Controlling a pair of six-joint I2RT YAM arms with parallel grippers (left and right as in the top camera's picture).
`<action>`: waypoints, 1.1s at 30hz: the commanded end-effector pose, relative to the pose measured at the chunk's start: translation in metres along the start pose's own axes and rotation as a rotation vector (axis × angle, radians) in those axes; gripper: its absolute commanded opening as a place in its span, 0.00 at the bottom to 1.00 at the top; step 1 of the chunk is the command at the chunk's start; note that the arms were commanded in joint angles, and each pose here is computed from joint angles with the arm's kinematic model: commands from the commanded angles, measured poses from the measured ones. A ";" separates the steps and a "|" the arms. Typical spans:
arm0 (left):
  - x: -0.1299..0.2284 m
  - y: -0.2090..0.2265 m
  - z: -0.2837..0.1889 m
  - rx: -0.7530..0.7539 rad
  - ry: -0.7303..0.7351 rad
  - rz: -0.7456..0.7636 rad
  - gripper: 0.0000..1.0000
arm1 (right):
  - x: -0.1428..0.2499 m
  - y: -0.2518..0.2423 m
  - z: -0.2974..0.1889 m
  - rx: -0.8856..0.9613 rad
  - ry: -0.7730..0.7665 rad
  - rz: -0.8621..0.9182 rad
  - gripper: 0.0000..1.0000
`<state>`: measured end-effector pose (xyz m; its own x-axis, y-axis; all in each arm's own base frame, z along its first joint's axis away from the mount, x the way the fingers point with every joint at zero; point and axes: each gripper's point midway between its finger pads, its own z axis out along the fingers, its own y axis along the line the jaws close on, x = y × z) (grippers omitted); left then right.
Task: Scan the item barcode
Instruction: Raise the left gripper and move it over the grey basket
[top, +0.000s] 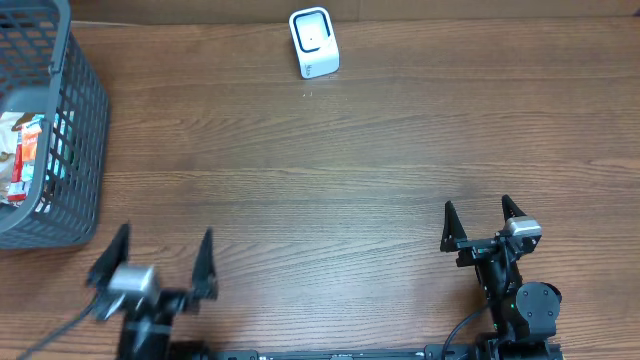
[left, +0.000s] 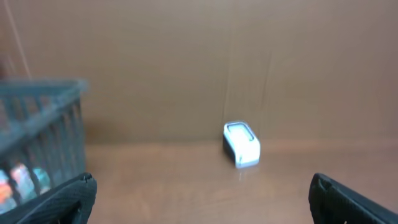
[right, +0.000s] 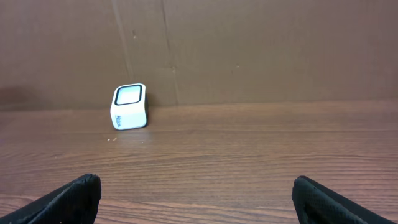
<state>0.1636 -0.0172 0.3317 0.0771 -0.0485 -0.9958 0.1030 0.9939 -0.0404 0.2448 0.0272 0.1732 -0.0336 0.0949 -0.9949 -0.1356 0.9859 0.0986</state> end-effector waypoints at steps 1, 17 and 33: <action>-0.051 -0.006 -0.023 0.008 -0.076 -0.002 1.00 | 0.002 0.001 0.000 -0.003 -0.002 0.007 1.00; -0.168 -0.002 0.007 -0.052 0.391 -0.036 1.00 | 0.002 0.001 0.000 -0.003 -0.002 0.007 1.00; -0.071 0.032 0.154 -0.099 0.916 0.040 1.00 | 0.002 0.001 0.000 -0.003 -0.002 0.007 1.00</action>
<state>0.3066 -0.0103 0.4142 -0.7431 -0.0200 -0.6689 0.0350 0.9970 -0.0686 0.2448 0.0272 0.1730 -0.0343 0.0948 -0.9949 -0.1351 0.9859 0.0986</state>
